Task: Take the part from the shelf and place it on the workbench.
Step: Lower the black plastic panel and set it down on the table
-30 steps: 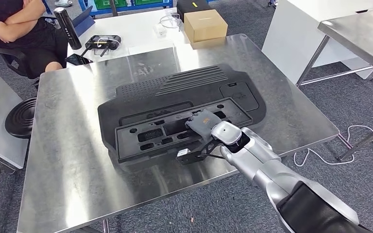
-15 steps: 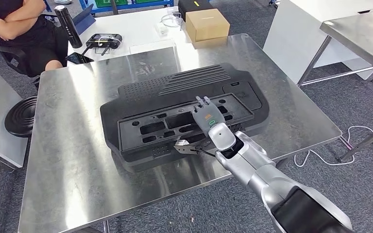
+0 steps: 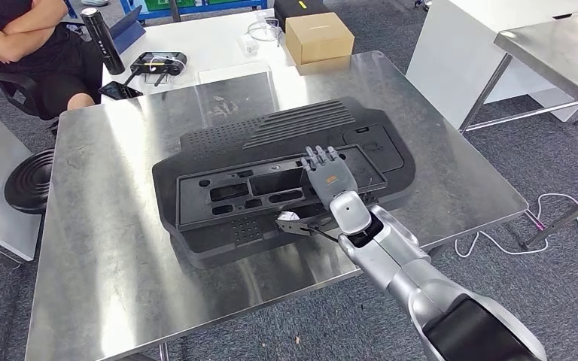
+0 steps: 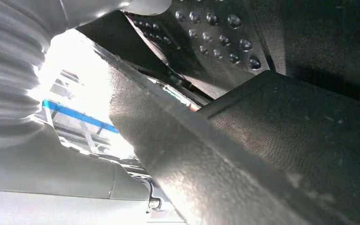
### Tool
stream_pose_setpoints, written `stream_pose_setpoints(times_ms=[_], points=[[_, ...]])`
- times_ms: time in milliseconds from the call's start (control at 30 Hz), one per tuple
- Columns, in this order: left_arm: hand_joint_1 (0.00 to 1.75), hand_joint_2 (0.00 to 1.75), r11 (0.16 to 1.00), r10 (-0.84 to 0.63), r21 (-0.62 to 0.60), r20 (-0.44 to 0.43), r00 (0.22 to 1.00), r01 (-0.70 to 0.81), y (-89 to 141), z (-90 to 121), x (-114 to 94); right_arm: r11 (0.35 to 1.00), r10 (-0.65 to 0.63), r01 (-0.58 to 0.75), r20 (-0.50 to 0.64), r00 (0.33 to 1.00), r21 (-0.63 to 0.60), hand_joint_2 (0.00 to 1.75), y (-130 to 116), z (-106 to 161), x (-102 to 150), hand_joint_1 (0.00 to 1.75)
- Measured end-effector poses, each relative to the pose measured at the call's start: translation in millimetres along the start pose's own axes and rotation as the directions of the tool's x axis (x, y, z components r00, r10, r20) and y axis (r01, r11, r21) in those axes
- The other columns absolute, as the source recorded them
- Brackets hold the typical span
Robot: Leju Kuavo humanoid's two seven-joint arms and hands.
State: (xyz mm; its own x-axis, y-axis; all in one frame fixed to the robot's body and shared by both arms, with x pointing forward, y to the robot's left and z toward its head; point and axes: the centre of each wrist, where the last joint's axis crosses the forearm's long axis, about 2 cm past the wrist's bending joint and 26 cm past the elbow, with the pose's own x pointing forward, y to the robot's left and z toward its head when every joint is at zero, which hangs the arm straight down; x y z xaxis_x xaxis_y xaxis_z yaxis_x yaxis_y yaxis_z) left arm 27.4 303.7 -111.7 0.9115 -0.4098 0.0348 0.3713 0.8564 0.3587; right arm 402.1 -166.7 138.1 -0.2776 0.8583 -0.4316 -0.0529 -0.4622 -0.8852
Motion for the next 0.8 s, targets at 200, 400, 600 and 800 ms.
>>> stream_pose_setpoints(times_ms=[200, 400, 600, 800], points=[[0.00, 0.00, 1.000, 0.005, 0.001, 0.001, 1.000, -0.005, -1.1, 0.4, -0.2, 1.000, -0.018, 0.018, 0.021, 1.000, -0.003, 1.75, -0.3, 0.5, -2.0, 0.00], [0.00, 0.00, 1.000, 0.009, 0.001, -0.002, 1.000, -0.009, -2.1, 0.7, -1.9, 0.994, -0.106, 0.107, 0.069, 0.992, -0.002, 0.00, -5.6, -1.1, -9.2, 0.00], [0.00, 0.00, 1.000, 0.012, 0.001, 0.002, 1.000, -0.012, -2.4, 0.7, -2.6, 0.980, -0.196, 0.197, 0.117, 0.974, 0.002, 0.00, -8.7, -1.0, -13.3, 0.00], [0.00, 0.00, 1.000, 0.011, 0.000, 0.002, 1.000, -0.011, -2.9, 0.9, -3.6, 0.970, -0.242, 0.240, 0.151, 0.958, 0.033, 0.00, -5.4, 3.1, -11.8, 0.00]])
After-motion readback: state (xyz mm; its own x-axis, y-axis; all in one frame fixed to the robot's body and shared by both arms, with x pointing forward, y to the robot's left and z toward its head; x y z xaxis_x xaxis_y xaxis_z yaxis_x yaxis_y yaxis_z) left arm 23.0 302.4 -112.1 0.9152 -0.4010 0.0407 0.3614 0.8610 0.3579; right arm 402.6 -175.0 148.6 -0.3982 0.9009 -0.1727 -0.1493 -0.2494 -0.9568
